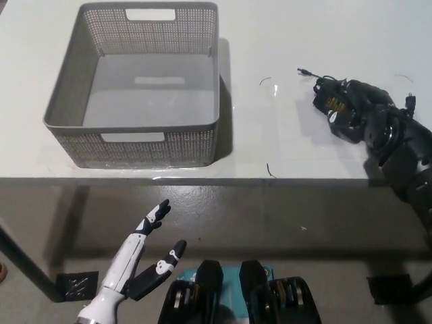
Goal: Use the right hand to pick up a black power cord and place it into a container on the left hand side
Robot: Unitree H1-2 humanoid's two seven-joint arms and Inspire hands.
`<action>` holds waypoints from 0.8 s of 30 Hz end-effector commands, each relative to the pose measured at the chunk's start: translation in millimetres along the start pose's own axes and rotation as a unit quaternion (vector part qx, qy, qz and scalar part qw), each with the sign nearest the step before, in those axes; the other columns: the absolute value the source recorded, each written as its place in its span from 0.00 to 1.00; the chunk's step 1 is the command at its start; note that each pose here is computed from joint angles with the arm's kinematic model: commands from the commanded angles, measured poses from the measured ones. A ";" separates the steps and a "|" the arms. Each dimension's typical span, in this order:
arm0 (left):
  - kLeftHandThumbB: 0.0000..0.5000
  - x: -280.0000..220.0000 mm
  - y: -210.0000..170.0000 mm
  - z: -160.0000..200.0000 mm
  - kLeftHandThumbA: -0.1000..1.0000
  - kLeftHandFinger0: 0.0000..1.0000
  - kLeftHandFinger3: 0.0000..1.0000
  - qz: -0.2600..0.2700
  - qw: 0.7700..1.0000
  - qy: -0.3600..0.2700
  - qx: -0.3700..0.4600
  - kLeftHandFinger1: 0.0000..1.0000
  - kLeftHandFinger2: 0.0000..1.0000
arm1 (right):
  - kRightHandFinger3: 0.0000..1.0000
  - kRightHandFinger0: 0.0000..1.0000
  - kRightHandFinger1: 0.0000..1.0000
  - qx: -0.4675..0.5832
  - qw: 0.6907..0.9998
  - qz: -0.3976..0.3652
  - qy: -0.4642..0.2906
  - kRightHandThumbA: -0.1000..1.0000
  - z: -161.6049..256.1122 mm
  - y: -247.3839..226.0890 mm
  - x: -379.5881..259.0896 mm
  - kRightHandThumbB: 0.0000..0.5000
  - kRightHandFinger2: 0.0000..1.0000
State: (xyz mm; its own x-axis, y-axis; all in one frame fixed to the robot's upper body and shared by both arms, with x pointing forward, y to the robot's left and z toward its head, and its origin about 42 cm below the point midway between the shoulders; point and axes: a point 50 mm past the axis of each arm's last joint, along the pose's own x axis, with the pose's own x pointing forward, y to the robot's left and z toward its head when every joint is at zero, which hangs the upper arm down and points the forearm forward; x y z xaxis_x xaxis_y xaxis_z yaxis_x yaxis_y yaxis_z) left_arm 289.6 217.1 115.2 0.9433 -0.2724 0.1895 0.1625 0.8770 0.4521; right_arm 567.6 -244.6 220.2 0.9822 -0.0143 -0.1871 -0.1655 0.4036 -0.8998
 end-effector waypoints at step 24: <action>0.11 8.7 9.5 12.5 0.76 1.00 1.00 0.008 0.999 -0.030 0.018 1.00 1.00 | 0.87 0.00 0.44 0.134 0.948 -0.228 -0.177 0.00 82.4 -135.3 -3.2 0.32 0.78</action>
State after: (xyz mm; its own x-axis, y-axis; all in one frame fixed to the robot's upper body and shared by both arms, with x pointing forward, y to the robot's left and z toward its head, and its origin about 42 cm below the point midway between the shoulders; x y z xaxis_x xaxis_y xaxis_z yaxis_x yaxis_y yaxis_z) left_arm 294.8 215.9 120.1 0.9386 -0.2781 0.2041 0.1586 0.8734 0.4604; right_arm 582.2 -233.4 281.5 0.9906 0.0130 0.1361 0.1007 0.6034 -0.7910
